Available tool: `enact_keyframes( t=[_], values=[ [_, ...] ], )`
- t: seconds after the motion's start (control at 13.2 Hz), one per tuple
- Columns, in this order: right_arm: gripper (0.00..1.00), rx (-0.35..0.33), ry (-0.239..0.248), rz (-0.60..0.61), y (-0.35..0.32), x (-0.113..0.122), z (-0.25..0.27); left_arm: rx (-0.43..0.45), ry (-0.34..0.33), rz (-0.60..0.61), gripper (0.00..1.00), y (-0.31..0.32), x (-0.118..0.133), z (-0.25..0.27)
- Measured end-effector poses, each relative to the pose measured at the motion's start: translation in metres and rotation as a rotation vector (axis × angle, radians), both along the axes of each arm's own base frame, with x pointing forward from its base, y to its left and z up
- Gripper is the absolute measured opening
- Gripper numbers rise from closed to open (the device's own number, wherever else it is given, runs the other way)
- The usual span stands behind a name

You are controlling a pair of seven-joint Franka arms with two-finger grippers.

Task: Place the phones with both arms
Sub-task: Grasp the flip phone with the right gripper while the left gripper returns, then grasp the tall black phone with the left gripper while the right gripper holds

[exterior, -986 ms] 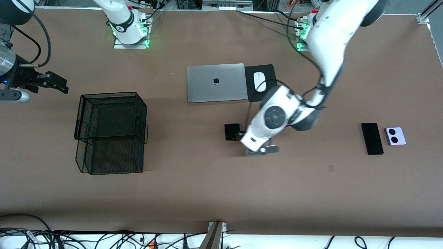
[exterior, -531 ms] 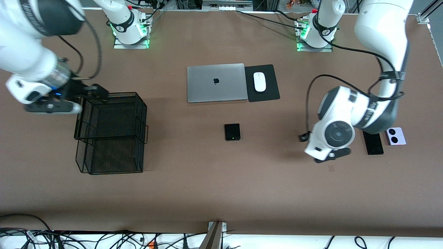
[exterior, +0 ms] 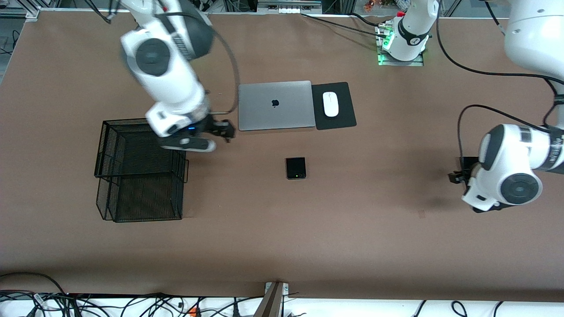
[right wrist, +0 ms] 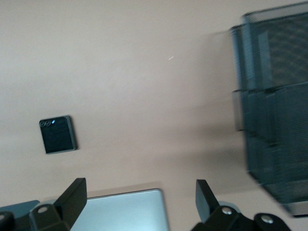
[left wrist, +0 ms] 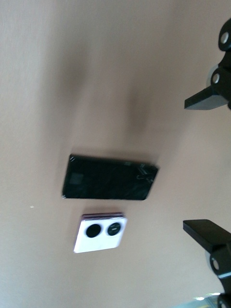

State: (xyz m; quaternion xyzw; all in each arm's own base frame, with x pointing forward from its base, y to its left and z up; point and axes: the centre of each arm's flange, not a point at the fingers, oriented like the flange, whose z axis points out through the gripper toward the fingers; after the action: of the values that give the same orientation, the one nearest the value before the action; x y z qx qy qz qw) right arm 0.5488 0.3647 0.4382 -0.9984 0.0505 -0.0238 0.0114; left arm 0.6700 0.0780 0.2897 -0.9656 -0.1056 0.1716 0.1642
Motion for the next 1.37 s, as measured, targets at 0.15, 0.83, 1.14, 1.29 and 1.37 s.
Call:
enact_keyframes(
  t=[0.15,0.83,1.14,1.29,1.37],
  values=[
    [1.0,-0.05,-0.025,0.028,0.061,-0.024,-0.032,-0.064,-0.001,-0.051,1.0,0.048,-0.003,-0.024],
    [1.0,-0.06,-0.087,0.104,0.206,-0.056,-0.127,-0.197,-0.149,-0.099,1.0,0.111,-0.045,-0.117],
    [1.0,-0.032,-0.134,0.156,0.21,-0.039,-0.172,-0.223,-0.139,-0.087,1.0,0.103,-0.051,-0.125],
    [1.0,-0.013,-0.157,0.173,0.207,-0.03,-0.189,-0.224,-0.142,-0.087,1.0,0.104,-0.052,-0.126],
    [1.0,-0.004,-0.168,0.175,0.206,-0.026,-0.195,-0.224,-0.143,-0.087,1.0,0.104,-0.052,-0.126]
  ],
)
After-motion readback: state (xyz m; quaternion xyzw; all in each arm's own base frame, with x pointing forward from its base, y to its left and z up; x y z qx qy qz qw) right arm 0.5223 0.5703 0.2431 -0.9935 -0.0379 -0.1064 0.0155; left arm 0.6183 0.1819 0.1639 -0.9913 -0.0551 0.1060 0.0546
